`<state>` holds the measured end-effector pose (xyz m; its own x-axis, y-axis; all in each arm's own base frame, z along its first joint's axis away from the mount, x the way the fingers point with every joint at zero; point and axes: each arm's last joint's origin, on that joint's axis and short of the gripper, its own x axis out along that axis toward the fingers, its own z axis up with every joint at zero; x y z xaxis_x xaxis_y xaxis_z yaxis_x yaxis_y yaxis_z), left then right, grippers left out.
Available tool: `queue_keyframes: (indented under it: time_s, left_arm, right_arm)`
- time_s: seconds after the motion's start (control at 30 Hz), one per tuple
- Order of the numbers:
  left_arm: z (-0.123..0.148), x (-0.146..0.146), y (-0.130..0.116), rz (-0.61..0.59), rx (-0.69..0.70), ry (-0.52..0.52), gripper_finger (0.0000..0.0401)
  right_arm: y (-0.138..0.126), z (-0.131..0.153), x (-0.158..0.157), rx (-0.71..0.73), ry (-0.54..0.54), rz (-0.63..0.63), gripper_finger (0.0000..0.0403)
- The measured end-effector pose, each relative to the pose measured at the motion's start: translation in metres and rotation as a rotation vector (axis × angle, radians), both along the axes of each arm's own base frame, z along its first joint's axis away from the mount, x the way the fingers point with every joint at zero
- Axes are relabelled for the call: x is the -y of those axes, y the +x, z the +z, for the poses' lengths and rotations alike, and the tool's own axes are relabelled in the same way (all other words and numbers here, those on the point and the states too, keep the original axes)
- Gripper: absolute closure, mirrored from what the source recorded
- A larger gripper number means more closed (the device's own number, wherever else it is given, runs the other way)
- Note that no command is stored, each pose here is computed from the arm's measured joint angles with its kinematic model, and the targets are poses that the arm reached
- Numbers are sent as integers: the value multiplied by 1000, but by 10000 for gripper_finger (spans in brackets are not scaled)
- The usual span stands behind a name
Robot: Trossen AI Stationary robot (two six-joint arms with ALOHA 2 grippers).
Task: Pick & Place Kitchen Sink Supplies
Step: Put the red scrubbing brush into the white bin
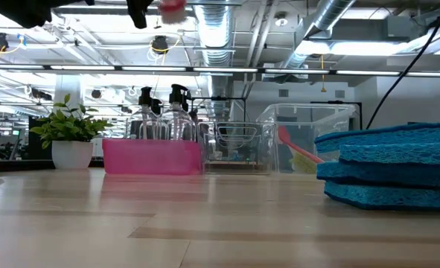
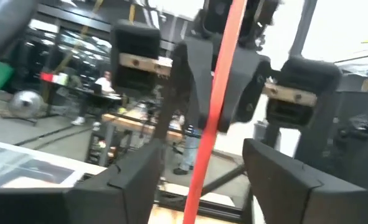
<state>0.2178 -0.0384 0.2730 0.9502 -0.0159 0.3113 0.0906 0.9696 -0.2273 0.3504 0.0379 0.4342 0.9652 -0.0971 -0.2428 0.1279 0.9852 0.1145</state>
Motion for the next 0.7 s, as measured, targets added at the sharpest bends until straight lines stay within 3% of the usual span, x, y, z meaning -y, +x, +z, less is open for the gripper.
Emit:
queue_keyframes:
  time_s: [0.27,0.4,0.57,0.7]
  left_arm:
    - [3,-5,-4,166,0,42,160]
    - [8,-7,-9,207,20,35,166]
    - [9,-7,-10,203,13,16,174]
    - [5,-7,-8,186,-15,-23,179]
  right_arm:
    - [-35,4,21,-152,-25,-185,393]
    - [-65,5,40,-272,-82,-411,393]
    - [-105,-3,70,-450,-152,-802,393]
    - [-114,-7,90,-509,-115,-892,391]
